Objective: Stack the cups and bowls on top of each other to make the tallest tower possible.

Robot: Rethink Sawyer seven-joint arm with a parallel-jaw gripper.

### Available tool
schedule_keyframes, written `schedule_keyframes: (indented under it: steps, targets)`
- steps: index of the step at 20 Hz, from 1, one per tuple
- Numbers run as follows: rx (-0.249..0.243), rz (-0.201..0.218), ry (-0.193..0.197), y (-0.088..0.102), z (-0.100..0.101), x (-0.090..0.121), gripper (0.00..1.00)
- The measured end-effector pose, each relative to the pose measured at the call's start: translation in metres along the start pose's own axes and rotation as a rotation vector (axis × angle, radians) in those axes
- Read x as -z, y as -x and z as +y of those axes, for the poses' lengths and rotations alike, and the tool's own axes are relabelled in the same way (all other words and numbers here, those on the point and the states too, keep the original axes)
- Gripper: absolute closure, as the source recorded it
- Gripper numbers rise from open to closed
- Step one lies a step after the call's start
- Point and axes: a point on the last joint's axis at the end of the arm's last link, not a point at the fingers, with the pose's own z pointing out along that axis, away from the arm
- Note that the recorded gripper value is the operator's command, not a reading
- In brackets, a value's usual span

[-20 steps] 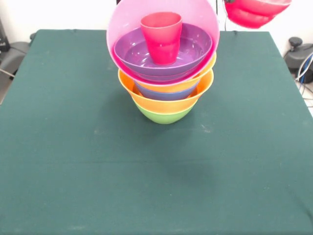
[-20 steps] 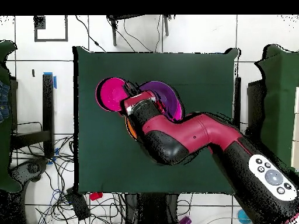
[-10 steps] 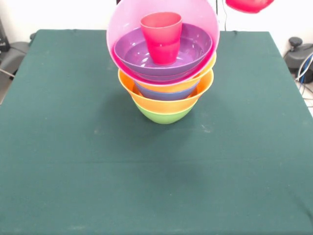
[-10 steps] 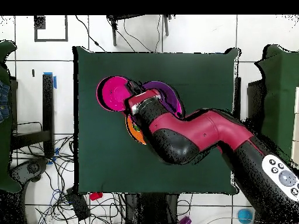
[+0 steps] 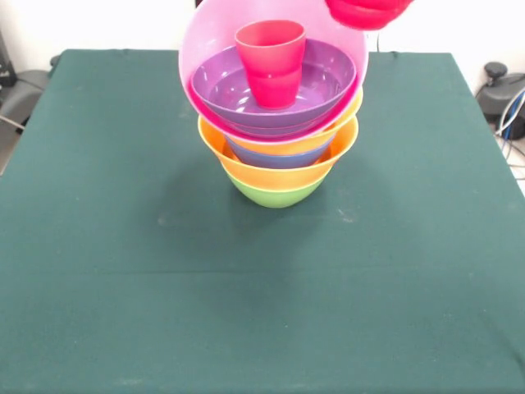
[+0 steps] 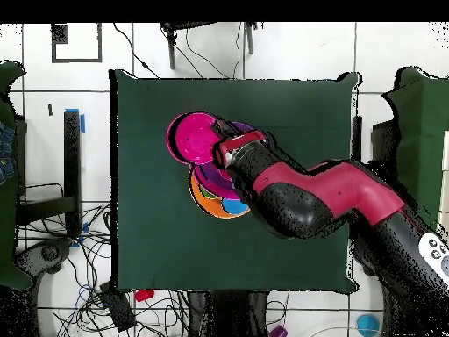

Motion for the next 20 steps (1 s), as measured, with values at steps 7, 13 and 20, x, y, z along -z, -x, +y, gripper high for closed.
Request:
schedule_keyframes:
  steps: [7, 13, 20]
  targets:
    - [0.006, 0.017, 0.019, -0.001, -0.022, 0.002, 1.00]
    - [0.070, 0.032, 0.051, 0.002, -0.029, 0.008, 1.00]
    - [0.134, 0.054, 0.076, 0.005, -0.035, 0.010, 1.00]
